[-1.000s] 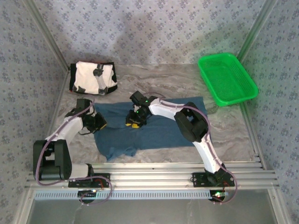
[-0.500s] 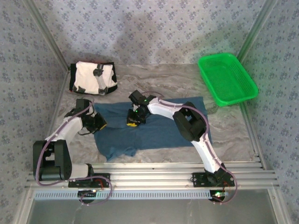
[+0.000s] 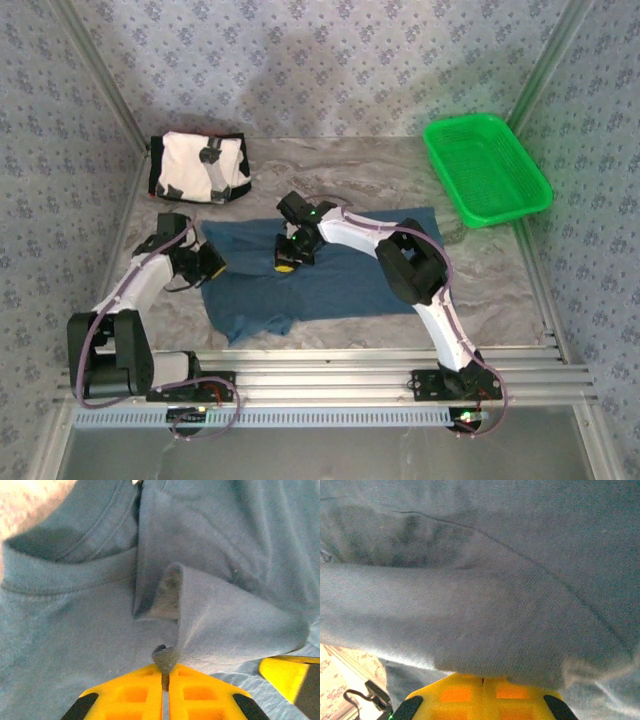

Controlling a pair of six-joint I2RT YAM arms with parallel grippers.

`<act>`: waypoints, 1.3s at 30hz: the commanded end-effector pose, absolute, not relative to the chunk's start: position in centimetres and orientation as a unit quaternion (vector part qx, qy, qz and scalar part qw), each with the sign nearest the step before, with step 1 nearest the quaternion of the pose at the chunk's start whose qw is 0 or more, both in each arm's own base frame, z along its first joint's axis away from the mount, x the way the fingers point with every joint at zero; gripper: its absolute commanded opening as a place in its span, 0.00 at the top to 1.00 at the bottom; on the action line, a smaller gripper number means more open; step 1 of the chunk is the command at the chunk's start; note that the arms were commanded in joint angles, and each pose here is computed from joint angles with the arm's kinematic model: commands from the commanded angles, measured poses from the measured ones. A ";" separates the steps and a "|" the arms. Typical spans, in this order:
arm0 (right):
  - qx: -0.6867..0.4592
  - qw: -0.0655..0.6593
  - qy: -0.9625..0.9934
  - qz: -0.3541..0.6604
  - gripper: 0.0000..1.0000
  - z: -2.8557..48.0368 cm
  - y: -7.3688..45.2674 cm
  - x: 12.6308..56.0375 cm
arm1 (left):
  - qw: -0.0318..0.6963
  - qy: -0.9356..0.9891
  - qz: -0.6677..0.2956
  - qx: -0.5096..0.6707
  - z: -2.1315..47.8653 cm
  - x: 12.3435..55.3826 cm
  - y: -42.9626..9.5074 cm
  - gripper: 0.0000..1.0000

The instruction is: Fold and stack the t-shirts

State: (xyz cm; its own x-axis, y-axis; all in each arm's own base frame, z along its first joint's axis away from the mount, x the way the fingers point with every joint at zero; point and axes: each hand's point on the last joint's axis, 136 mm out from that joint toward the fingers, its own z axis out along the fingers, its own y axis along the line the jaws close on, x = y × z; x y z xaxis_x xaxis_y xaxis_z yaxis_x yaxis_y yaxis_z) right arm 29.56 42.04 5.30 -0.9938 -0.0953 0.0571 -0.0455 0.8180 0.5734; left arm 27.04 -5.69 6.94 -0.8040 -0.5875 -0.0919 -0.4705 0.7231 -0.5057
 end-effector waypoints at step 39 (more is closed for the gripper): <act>0.045 0.100 -0.965 -0.240 0.96 3.4 37.6 25.1 | 0.025 0.925 -0.237 -0.297 2.3 19.0 -8.1 0.89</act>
State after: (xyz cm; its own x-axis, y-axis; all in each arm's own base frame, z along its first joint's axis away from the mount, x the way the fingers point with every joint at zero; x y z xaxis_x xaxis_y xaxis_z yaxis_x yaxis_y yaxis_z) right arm 25.74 38.42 2.61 -0.9768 -0.1311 0.1694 -0.0323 0.8720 0.4885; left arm 19.90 -8.43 2.74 -0.8335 -0.5473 0.0763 -0.5101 0.7091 -0.4868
